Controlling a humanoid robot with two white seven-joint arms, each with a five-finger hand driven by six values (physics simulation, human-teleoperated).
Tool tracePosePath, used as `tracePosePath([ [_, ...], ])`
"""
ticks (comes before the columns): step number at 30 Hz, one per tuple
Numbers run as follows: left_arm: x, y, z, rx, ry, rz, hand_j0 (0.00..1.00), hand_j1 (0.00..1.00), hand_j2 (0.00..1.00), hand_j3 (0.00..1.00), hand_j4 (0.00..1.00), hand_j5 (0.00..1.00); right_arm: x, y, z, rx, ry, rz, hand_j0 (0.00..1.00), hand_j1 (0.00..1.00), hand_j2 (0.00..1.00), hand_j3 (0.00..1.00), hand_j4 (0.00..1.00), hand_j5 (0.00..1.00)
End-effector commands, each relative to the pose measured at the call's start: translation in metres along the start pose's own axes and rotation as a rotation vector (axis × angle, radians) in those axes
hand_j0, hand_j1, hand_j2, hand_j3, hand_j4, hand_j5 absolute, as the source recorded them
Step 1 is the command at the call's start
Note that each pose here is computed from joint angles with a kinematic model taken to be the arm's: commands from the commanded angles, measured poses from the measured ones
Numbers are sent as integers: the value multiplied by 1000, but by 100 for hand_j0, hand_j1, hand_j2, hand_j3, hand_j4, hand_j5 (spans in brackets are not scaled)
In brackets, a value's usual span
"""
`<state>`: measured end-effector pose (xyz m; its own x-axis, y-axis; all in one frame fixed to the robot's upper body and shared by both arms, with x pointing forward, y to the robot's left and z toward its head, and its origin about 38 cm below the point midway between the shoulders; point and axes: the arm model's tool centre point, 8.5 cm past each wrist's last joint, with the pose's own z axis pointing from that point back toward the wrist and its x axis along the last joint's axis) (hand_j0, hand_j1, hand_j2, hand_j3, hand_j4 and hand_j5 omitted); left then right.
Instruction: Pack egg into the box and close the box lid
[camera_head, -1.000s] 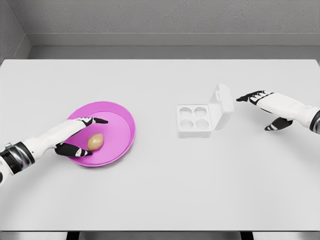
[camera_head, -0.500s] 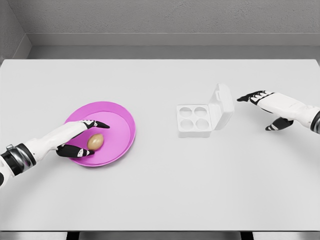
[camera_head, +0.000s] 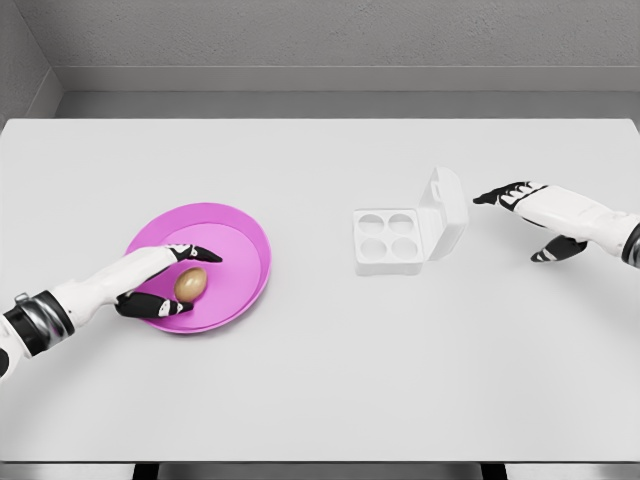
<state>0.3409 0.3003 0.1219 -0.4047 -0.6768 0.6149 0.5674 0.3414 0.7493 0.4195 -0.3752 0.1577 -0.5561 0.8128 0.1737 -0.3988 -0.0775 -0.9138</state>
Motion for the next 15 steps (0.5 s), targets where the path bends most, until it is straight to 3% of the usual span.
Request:
tracePosePath([
  [1,0,1,1,5,-2,22,77,77,77,77,77,77,0,-1,0,-5,-1,-3,100,100,100,100,100,100],
  [15,-6,0,2,3,25,48,74,74,74,74,74,74,-3,-1,1,-2,8,-6,100,100,100,100,100,100],
])
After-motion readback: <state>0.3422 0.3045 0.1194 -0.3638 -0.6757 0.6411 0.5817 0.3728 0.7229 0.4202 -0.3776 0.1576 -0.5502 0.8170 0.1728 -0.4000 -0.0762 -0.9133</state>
